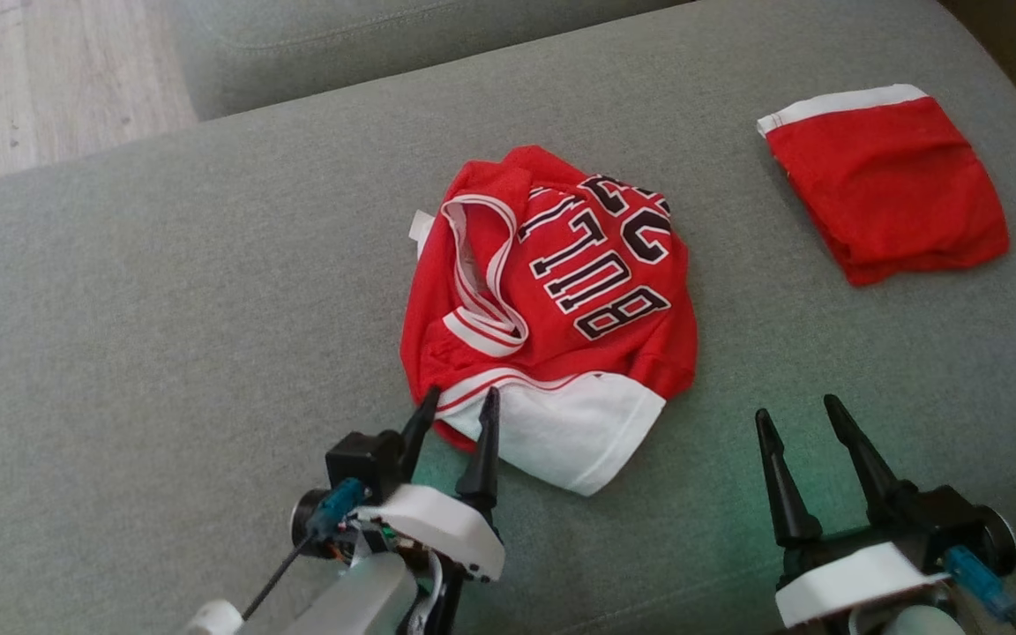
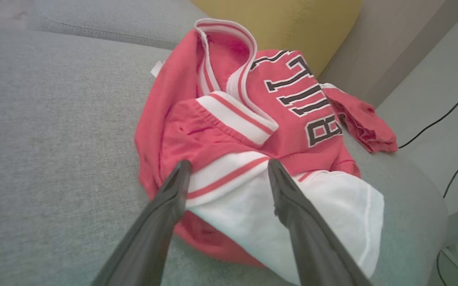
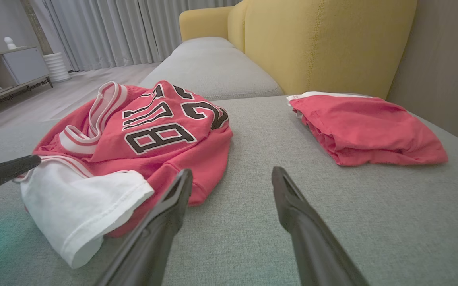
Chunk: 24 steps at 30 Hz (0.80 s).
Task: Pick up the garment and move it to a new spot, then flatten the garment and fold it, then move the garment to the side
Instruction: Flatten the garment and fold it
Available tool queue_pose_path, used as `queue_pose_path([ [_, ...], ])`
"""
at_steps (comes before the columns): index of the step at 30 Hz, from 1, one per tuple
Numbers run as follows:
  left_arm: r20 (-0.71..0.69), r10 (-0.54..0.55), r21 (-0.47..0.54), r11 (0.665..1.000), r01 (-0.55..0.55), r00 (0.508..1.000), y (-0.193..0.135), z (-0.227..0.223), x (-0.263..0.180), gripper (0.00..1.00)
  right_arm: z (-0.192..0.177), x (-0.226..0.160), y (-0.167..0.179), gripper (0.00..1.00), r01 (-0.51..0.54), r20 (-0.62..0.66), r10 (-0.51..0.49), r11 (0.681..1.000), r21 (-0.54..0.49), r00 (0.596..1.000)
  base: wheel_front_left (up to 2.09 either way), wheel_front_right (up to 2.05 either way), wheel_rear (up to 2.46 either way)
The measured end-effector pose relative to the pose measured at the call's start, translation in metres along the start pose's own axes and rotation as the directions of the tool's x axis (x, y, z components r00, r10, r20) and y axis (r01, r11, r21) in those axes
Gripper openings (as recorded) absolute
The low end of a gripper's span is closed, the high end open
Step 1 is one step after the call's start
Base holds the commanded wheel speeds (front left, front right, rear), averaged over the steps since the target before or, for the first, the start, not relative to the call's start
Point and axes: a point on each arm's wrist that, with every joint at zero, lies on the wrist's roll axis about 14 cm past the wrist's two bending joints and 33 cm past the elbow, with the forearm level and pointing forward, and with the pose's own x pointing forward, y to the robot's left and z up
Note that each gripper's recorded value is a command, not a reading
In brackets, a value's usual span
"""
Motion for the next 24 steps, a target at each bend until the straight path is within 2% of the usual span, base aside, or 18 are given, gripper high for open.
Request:
queue_pose_path([
  [4, -0.003, 0.072, 0.071, 0.995, -0.072, 0.997, 0.016, 0.0, 0.003, 1.0, -0.001, 0.0, 0.001, 1.0, -0.001, -0.002, 0.001, 1.0, 0.001, 1.0, 0.0, 0.0, 0.0],
  [7, 0.01, 0.11, 0.084, 0.99, -0.111, 0.994, 0.024, 0.004, 0.003, 1.0, -0.001, 0.001, 0.001, 1.0, -0.003, -0.003, 0.003, 1.0, 0.003, 1.0, 0.0, 0.0, 0.0],
  [16, -0.011, 0.094, 0.038, 0.995, -0.093, 0.996, 0.02, -0.002, 0.001, 1.0, 0.0, 0.002, 0.004, 1.0, -0.007, 0.001, 0.007, 1.0, 0.014, 1.0, 0.0, 0.0, 0.0],
  [17, -0.018, 0.09, 0.032, 0.996, -0.089, 0.996, 0.018, -0.004, 0.001, 0.98, 0.0, 0.002, 0.004, 1.0, -0.007, 0.001, 0.007, 1.0, 0.014, 1.0, 0.0, 0.0, 0.0],
  [18, -0.023, 0.088, 0.026, 0.996, -0.087, 0.996, 0.017, -0.005, 0.0, 0.69, 0.0, 0.002, 0.004, 1.0, -0.006, 0.002, 0.006, 1.0, 0.015, 1.0, 0.0, 0.0, 0.0],
  [20, -0.039, 0.094, 0.014, 0.995, -0.094, 0.995, 0.017, -0.01, 0.0, 0.49, 0.0, 0.002, 0.004, 1.0, -0.005, 0.002, 0.005, 1.0, 0.015, 1.0, 0.0, 0.0, 0.0],
  [23, -0.066, 0.094, -0.018, 0.995, -0.095, 0.993, 0.014, -0.017, -0.002, 0.39, 0.0, 0.001, 0.003, 1.0, -0.003, 0.003, 0.003, 1.0, 0.015, 1.0, 0.0, 0.0, 0.0],
  [24, -0.071, 0.088, -0.025, 0.996, -0.09, 0.994, 0.013, -0.018, -0.002, 0.33, 0.0, 0.001, 0.003, 1.0, -0.001, 0.003, 0.001, 1.0, 0.015, 1.0, 0.0, 0.0, 0.0],
])
